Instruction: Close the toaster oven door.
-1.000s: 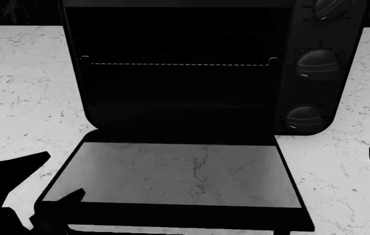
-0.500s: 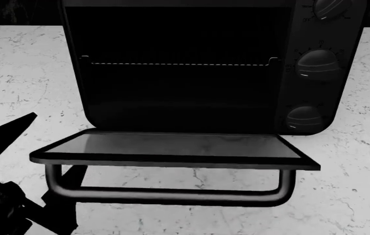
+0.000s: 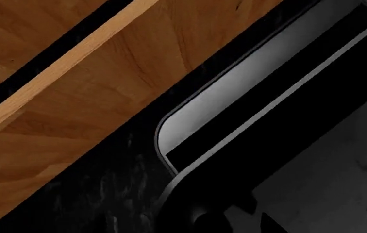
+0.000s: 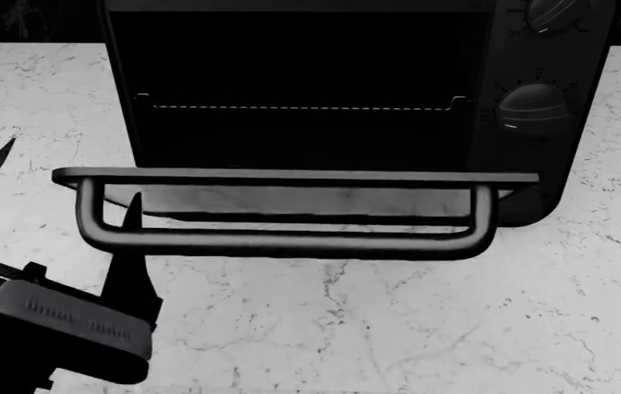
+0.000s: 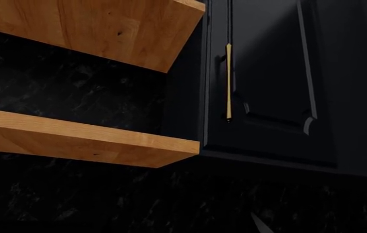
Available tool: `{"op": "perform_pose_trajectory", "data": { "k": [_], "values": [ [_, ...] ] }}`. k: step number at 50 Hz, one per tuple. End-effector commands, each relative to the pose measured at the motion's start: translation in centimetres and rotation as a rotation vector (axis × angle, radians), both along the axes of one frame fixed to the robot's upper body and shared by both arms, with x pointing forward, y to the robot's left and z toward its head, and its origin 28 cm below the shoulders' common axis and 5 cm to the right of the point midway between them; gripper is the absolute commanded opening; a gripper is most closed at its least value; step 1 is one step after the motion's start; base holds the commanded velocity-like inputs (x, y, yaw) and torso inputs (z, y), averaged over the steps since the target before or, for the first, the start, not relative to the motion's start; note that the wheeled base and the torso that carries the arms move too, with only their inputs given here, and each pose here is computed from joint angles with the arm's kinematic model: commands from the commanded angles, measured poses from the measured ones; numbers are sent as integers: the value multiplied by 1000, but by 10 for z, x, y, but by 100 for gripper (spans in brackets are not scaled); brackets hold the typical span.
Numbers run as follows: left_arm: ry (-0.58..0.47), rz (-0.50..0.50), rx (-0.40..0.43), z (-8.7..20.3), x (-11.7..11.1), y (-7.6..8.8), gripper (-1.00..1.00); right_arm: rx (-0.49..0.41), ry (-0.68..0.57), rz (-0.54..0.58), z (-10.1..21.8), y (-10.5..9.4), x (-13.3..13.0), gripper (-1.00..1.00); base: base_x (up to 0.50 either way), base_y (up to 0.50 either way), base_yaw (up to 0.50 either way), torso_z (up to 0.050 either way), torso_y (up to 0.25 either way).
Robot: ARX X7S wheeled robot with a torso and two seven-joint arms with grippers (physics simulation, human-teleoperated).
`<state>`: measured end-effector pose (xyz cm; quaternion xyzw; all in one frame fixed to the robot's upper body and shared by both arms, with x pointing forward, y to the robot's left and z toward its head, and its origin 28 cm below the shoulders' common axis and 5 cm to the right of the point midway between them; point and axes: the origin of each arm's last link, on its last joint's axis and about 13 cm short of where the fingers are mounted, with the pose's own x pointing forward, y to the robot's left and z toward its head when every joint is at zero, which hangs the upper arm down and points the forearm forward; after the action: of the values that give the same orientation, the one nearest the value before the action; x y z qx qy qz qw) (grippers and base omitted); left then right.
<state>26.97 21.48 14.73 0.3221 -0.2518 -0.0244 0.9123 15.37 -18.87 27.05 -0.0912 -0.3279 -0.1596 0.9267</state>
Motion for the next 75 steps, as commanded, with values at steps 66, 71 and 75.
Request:
{"op": "perform_pose_trajectory", "data": {
  "k": [66,71,75],
  "values": [
    [197,179,-142,24,120,-44,100,-1,-11,-30,7,-4,-16,100,9,0,-2,1,0],
    [180,160,-116,17,102,-37,100,3,-6,-21,4,-2,-13,100,9,-1,-7,2,0],
    [173,134,-95,14,88,-34,100,2,-6,-16,5,-1,-11,100,0,0,0,0,0]
  ]
}}
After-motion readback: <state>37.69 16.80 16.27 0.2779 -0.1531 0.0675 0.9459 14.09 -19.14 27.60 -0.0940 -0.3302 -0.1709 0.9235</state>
